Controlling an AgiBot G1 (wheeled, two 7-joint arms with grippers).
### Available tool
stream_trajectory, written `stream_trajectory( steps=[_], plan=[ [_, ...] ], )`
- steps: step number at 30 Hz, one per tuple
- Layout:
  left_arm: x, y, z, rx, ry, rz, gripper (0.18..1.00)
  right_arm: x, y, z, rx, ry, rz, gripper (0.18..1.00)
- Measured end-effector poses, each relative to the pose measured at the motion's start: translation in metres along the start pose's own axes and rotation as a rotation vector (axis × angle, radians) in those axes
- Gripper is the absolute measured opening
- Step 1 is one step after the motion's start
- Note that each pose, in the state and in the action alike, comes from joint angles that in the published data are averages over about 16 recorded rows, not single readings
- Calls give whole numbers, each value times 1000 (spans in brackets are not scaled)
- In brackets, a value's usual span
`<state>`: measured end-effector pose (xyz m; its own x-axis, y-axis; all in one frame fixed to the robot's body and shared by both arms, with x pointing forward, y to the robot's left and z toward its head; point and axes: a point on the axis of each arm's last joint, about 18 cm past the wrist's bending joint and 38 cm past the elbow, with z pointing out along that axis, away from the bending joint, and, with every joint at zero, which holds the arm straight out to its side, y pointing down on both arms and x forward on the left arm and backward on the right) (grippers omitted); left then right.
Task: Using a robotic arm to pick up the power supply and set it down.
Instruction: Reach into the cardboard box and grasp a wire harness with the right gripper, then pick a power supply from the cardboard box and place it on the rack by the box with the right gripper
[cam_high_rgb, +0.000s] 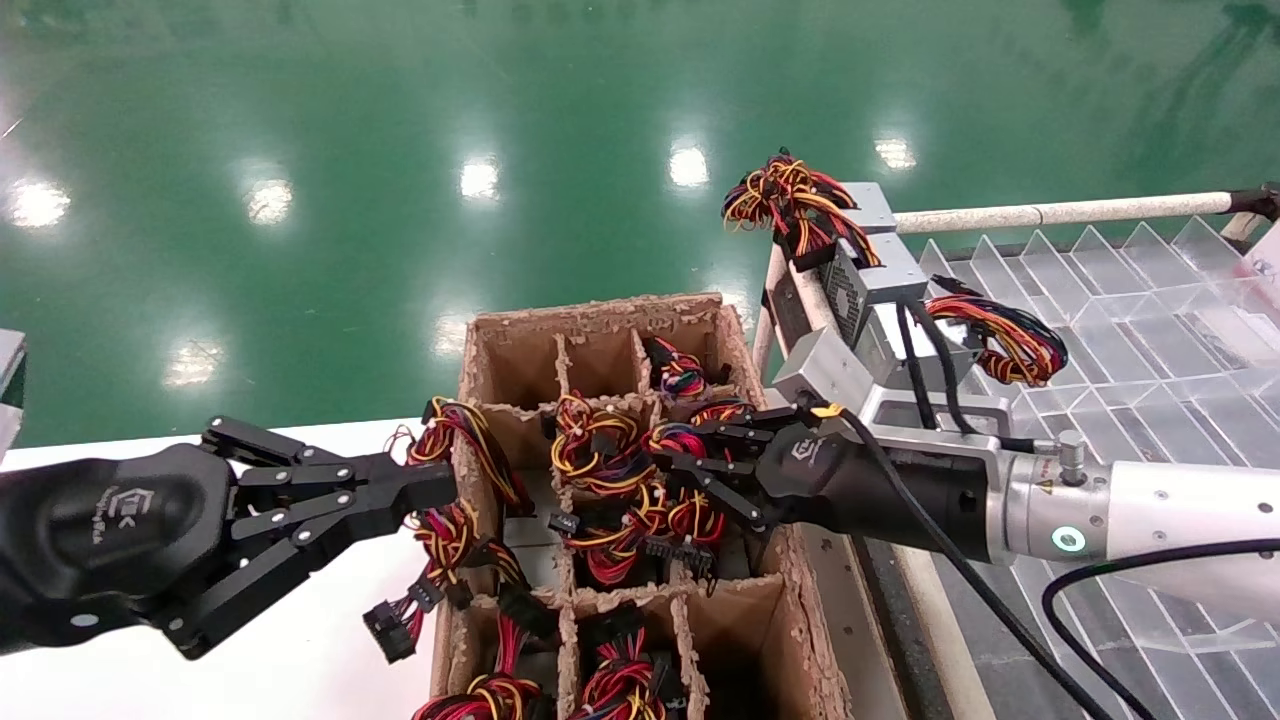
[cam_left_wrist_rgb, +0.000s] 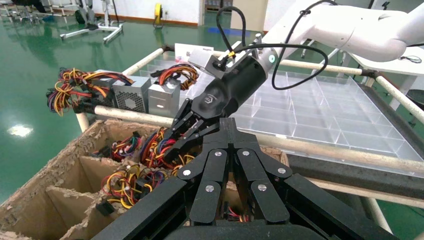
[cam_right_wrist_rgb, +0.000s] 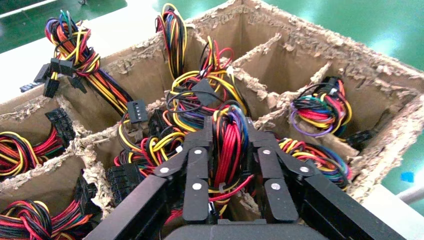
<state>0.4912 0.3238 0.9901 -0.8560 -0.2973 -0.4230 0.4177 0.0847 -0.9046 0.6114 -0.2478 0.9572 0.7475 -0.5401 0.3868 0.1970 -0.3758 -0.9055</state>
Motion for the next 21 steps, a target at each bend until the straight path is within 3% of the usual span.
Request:
stream_trajectory(
  steps=[11,21],
  plan=[
    [0,0,0,0,0,0,191,-3,-3,-7,12,-9,8,260],
    [0,0,0,0,0,0,191,-3,-29,-32,97,-38,-26,241]
  ],
)
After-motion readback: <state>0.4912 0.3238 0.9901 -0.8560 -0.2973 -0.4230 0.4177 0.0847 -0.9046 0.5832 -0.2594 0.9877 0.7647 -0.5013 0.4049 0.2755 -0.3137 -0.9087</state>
